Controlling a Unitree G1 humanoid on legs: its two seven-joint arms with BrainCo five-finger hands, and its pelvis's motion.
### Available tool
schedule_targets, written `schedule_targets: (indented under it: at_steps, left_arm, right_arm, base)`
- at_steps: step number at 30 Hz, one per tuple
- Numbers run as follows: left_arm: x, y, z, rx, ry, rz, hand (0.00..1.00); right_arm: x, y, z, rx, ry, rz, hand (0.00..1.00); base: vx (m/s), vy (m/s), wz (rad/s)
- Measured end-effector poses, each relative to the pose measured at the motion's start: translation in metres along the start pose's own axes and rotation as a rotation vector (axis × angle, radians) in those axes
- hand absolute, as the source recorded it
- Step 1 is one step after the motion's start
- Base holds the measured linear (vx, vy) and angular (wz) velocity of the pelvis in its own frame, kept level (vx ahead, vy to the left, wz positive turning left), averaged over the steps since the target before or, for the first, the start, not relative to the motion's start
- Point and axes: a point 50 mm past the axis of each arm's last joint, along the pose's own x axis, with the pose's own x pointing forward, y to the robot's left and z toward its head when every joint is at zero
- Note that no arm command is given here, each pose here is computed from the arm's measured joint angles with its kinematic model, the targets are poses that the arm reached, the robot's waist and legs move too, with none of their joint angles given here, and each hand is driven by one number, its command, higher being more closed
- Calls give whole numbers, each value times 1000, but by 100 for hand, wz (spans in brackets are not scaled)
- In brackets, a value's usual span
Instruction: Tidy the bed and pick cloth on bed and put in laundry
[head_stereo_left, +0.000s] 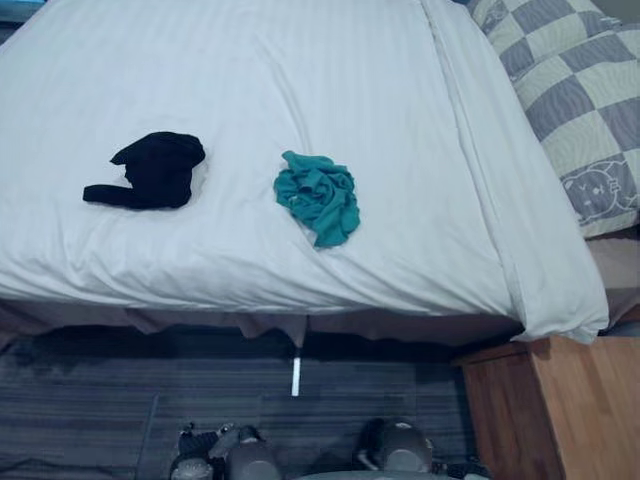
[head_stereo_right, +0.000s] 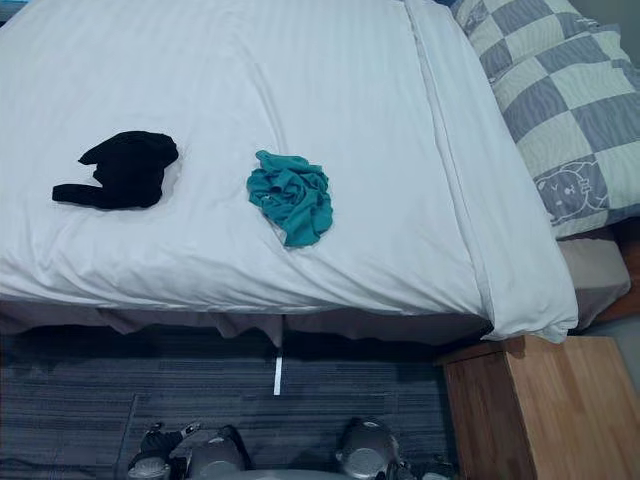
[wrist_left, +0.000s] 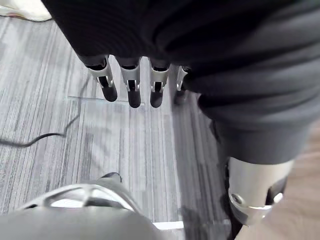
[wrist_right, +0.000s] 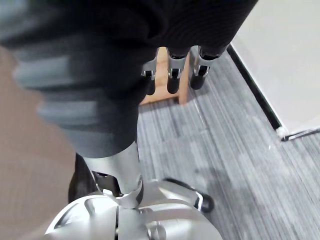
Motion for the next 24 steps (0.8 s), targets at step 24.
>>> schedule_targets:
  at_steps: [24]
  left_arm:
    - [-3, -26, 28, 84, -120, -99, 0]
  right_arm:
    - [-3, 13, 40, -37, -160, 56, 0]
  base:
    - [102, 300, -15]
